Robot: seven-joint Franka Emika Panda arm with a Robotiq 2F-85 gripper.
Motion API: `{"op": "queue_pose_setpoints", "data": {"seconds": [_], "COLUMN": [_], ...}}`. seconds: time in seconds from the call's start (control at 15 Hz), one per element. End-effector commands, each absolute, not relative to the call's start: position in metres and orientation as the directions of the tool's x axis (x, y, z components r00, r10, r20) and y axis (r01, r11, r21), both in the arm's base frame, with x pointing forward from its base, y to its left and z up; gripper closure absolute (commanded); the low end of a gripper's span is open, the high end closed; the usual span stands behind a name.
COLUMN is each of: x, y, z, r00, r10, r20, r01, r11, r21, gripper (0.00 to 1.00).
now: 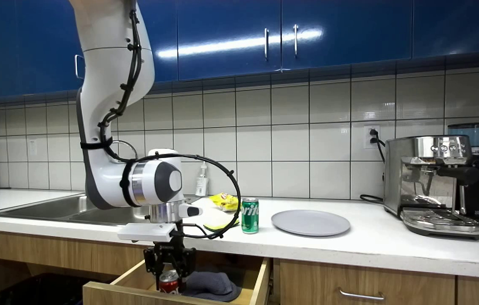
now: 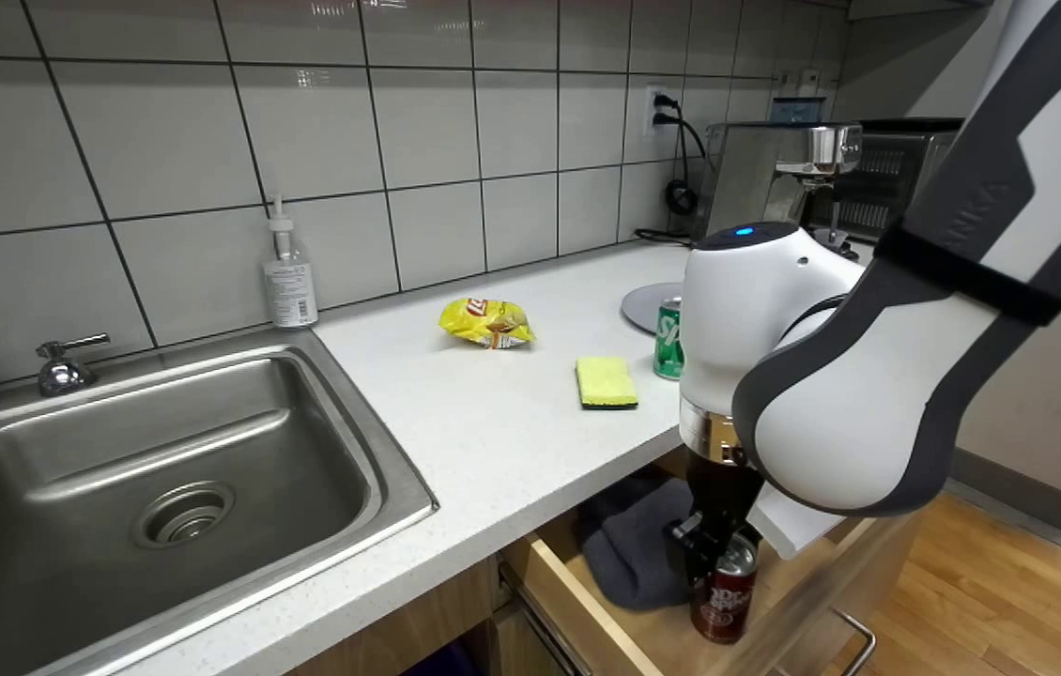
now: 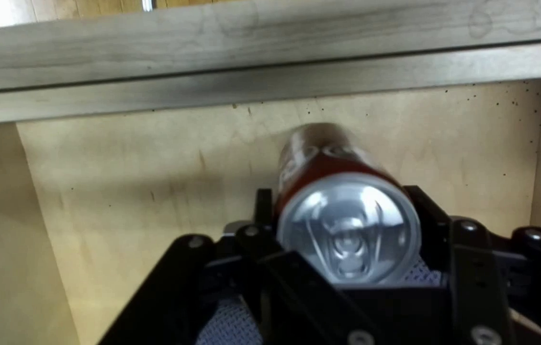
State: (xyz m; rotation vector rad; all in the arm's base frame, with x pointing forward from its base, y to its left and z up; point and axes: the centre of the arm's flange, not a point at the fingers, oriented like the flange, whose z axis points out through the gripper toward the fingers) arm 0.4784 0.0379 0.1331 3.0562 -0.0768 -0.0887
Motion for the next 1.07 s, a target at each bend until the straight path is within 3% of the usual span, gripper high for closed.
{"op": "queue_pose_setpoints", "data": {"seconds": [0.0,1.0], "x": [0.477,0.507], "y": [0.04,0.019], "z": [0.139,0.232], "r00": [0.997,0.994], "r10": [-0.054,-0.111], "r20": [-0.048,-0.009], "r01": [-0.048,-0.109], "r11": [-0.993,-0.988], "r21": [0.108,0.113], "gripper": [0.01,0.0]}}
